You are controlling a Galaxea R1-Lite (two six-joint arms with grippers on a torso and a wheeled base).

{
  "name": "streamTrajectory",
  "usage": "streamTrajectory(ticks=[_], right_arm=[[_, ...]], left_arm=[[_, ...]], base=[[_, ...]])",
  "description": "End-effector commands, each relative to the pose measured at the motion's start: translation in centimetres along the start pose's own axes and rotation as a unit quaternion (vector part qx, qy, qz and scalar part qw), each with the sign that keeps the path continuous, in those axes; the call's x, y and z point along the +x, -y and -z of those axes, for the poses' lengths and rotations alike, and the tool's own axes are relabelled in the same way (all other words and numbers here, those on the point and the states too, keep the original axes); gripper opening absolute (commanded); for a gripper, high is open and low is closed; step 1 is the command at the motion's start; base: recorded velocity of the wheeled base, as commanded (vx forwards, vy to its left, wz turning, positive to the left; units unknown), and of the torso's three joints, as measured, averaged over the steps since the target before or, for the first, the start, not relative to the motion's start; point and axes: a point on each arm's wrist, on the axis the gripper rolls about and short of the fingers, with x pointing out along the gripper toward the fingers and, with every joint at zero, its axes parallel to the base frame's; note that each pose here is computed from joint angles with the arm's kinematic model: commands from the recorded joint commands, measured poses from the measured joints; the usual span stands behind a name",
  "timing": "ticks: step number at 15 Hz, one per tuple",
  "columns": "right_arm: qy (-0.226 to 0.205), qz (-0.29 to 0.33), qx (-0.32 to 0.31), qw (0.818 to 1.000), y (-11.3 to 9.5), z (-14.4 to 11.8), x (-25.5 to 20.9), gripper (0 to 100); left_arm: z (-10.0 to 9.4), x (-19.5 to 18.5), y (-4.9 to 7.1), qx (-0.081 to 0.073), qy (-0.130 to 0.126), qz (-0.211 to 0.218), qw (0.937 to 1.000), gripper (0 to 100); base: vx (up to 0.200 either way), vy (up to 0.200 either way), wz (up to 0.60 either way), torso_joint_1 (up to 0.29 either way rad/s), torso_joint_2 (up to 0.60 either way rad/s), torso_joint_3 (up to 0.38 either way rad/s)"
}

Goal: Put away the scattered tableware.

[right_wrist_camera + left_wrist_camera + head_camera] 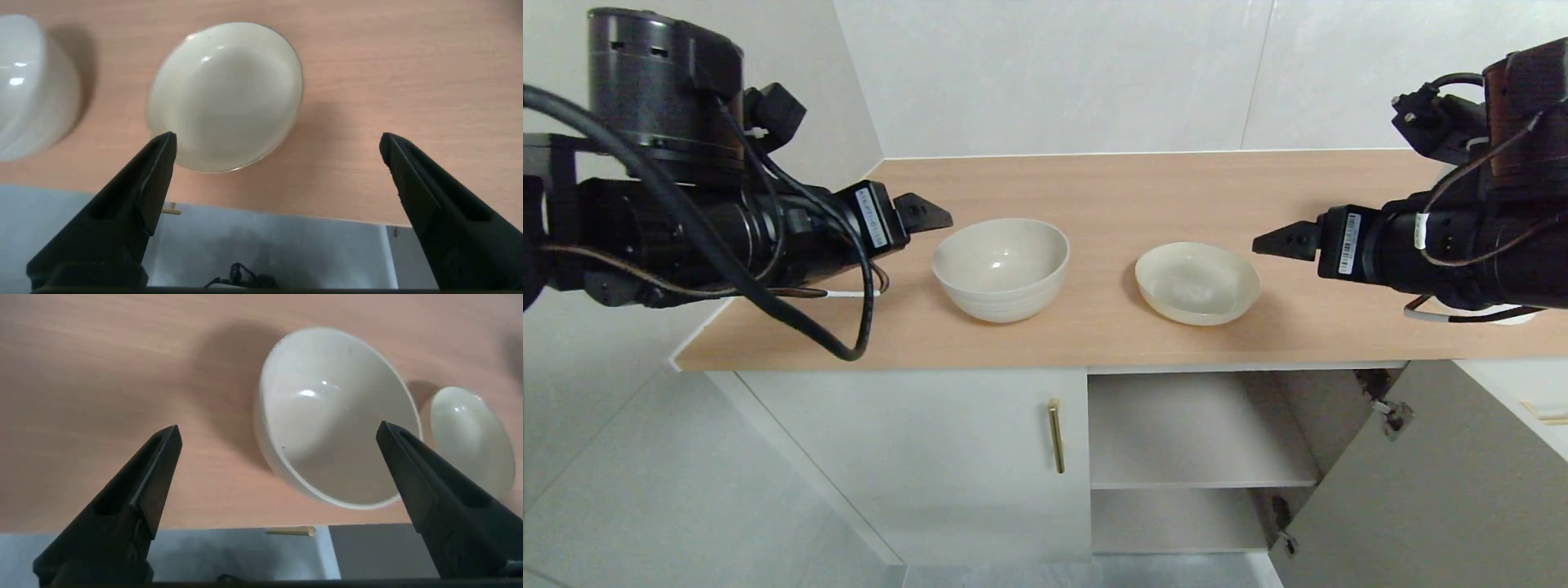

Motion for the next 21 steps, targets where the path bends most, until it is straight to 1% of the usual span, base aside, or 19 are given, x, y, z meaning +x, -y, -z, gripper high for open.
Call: streamTrajectory(ticks=[1, 3, 5, 8, 10, 11, 14, 15, 16, 18, 19, 21], right_arm=[[-0.007, 0.011, -0.003, 1.000, -0.3, 0.5, 1.4, 100], [-0.005, 0.015, -0.003, 1.000, -0.3, 0.8, 1.9, 100], [-0.005, 0.015, -0.003, 1.000, -0.3, 0.8, 1.9, 100], [-0.005, 0.015, -0.002, 1.000, -0.3, 0.8, 1.9, 100], [-0.005, 0.015, -0.002, 1.000, -0.3, 0.8, 1.9, 100], [-0.006, 0.015, -0.003, 1.000, -0.3, 0.8, 1.9, 100], [-0.007, 0.015, -0.003, 1.000, -0.3, 0.9, 2.0, 100], [-0.006, 0.015, -0.003, 1.000, -0.3, 0.9, 2.0, 100], [-0.007, 0.015, -0.004, 1.000, -0.3, 0.9, 2.0, 100], [-0.010, 0.016, -0.005, 1.000, -0.3, 1.0, 2.3, 100], [-0.013, 0.018, -0.006, 1.000, -0.4, 1.2, 2.6, 100], [-0.023, 0.028, -0.010, 0.999, -0.5, 1.7, 3.6, 100]], left_arm=[[1.0, 1.8, 0.3, 0.006, -0.020, -0.004, 0.9998, 100], [2.0, 3.3, 0.6, 0.014, -0.033, -0.020, 0.9992, 100], [2.6, 4.6, 0.6, 0.018, -0.039, -0.039, 0.9983, 100], [2.7, 5.3, 0.7, 0.016, -0.034, -0.039, 0.9985, 100], [2.8, 5.4, 0.7, 0.016, -0.036, -0.039, 0.9984, 100], [2.8, 5.4, 0.7, 0.016, -0.036, -0.040, 0.9984, 0], [2.6, 5.1, 0.7, 0.013, -0.033, -0.038, 0.9987, 0], [2.1, 4.2, 0.7, 0.001, -0.023, -0.033, 0.9992, 0], [1.6, 2.9, 0.7, -0.008, -0.012, -0.025, 0.9996, 0], [0.8, 0.4, 0.6, -0.015, 0.006, -0.007, 0.9999, 0], [0.6, -0.6, 0.5, -0.016, 0.010, 0.004, 0.9998, 0], [0.5, -2.1, 0.3, -0.016, 0.002, 0.037, 0.9992, 0]], base=[[0.000, 0.000, 0.00, 0.000, 0.00, 0.000], [0.000, 0.000, 0.00, 0.000, 0.00, 0.000], [0.000, 0.000, 0.00, 0.000, 0.00, 0.000], [0.000, 0.000, 0.00, 0.000, 0.00, 0.000], [0.000, 0.000, 0.00, 0.000, 0.00, 0.000], [0.000, 0.000, 0.00, 0.000, 0.00, 0.000], [0.000, 0.000, 0.00, 0.000, 0.00, 0.000], [0.000, 0.000, 0.00, 0.000, 0.00, 0.000], [0.000, 0.000, 0.00, 0.000, 0.00, 0.000], [0.000, 0.000, 0.00, 0.000, 0.00, 0.000], [0.000, 0.000, 0.00, 0.000, 0.00, 0.000], [0.000, 0.000, 0.00, 0.000, 0.00, 0.000]])
